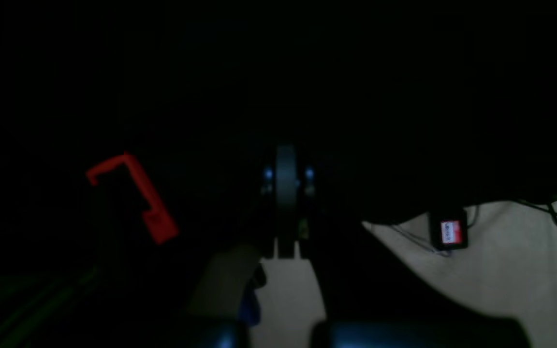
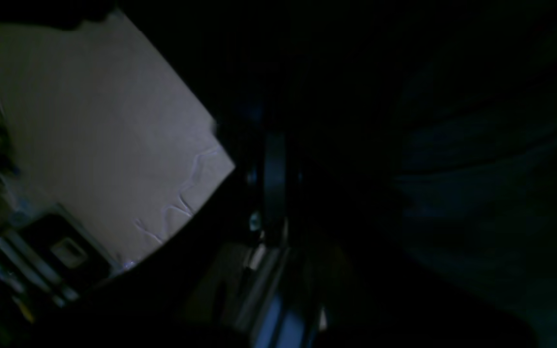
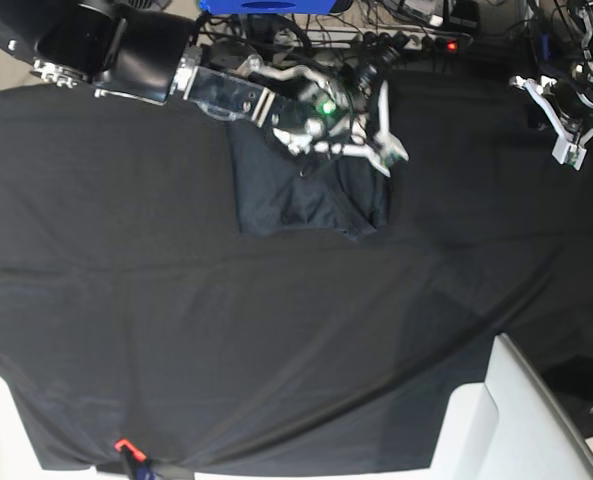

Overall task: Fold the T-shirt properly
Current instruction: 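Sweep the right gripper across the bundle's top to flatten it, then move the left gripper to the bundle's side edge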

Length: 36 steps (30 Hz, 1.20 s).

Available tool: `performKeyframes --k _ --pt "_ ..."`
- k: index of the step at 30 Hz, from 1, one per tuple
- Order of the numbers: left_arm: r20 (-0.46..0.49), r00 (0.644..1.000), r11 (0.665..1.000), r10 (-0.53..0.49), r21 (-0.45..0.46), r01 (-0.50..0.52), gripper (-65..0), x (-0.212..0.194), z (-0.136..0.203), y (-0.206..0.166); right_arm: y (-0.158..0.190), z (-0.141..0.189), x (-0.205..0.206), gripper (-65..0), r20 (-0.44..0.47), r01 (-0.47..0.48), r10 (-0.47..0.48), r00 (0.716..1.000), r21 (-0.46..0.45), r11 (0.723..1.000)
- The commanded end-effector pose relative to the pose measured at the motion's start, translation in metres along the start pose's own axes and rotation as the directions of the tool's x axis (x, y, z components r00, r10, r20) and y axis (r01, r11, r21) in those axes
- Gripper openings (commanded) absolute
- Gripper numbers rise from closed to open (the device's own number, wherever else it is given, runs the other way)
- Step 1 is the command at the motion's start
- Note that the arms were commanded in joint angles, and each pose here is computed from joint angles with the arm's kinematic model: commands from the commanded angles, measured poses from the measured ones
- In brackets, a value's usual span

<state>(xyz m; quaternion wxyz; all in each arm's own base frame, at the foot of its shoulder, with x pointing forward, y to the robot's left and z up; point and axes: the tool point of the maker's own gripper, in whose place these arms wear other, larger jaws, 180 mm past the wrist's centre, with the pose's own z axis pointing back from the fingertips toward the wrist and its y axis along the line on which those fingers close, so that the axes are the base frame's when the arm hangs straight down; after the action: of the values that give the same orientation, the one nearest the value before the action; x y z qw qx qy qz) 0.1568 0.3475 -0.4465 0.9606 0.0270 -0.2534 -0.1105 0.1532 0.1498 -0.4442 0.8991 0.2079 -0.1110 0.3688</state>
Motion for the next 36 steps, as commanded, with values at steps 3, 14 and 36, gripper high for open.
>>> performKeyframes --k 3,14,36 --pt "0.110 0.994 1.000 -0.003 -0.016 0.005 -65.0 0.038 0.011 -0.003 -0.008 0.034 0.041 -65.0 0.147 0.047 -0.050 0.988 0.027 0.999" --pt "0.260 0.928 0.934 0.266 -0.309 -0.181 -60.1 0.105 0.025 -0.050 -0.147 0.096 0.023 -65.0 0.360 0.507 -0.458 0.813 -0.051 0.860" --pt "0.047 0.836 0.695 0.547 -0.583 -0.421 0.0 0.084 -0.037 -0.147 -0.187 0.097 -0.042 -65.0 0.369 0.586 -0.504 0.781 -0.154 0.795"
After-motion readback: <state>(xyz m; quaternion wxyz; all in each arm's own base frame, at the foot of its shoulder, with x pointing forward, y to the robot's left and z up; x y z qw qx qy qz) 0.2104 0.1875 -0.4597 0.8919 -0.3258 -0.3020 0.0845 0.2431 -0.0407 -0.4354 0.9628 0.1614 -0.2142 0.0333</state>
